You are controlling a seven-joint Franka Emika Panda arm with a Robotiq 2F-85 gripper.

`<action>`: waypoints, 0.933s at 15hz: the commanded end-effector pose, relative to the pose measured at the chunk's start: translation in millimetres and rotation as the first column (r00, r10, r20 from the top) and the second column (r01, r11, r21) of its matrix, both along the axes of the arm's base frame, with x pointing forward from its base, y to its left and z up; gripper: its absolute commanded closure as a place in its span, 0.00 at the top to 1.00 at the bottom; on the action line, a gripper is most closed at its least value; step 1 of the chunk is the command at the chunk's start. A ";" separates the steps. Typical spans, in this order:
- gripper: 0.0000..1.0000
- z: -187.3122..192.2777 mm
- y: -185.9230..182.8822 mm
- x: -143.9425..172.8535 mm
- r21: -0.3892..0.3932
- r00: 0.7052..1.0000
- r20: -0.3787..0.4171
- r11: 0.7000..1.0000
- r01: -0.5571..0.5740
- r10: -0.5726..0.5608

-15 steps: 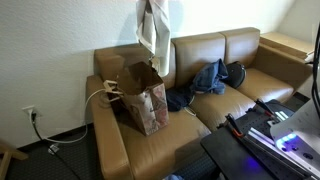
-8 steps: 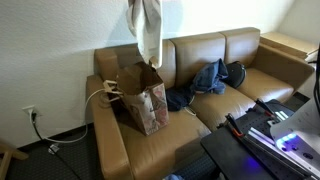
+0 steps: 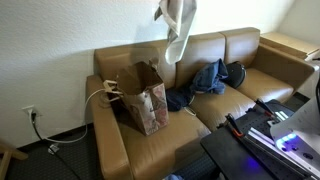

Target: Pick the white cloth on the couch and put it in the bag

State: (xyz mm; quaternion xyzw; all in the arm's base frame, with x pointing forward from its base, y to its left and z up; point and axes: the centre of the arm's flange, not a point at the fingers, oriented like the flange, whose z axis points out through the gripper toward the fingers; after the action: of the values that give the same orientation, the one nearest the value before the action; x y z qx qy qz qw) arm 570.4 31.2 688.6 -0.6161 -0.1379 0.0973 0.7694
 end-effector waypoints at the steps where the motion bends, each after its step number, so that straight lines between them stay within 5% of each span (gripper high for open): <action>1: 0.01 -3.0 -21.9 -23.3 -0.021 0.989 -0.037 0.989 -0.147 0.146; 6: 0.01 -1.3 -20.4 -20.0 -0.017 0.991 -0.027 0.991 -0.130 0.129; 9: 0.01 5.1 -14.9 16.4 -0.017 0.993 0.090 0.997 0.072 -0.070; 14: 0.01 -42.6 20.8 44.0 -0.063 0.929 0.320 0.974 0.216 -0.186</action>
State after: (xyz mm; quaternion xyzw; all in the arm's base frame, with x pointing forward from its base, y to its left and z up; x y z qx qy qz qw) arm 595.8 32.3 676.0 -0.6480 -0.1632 -0.0176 0.7438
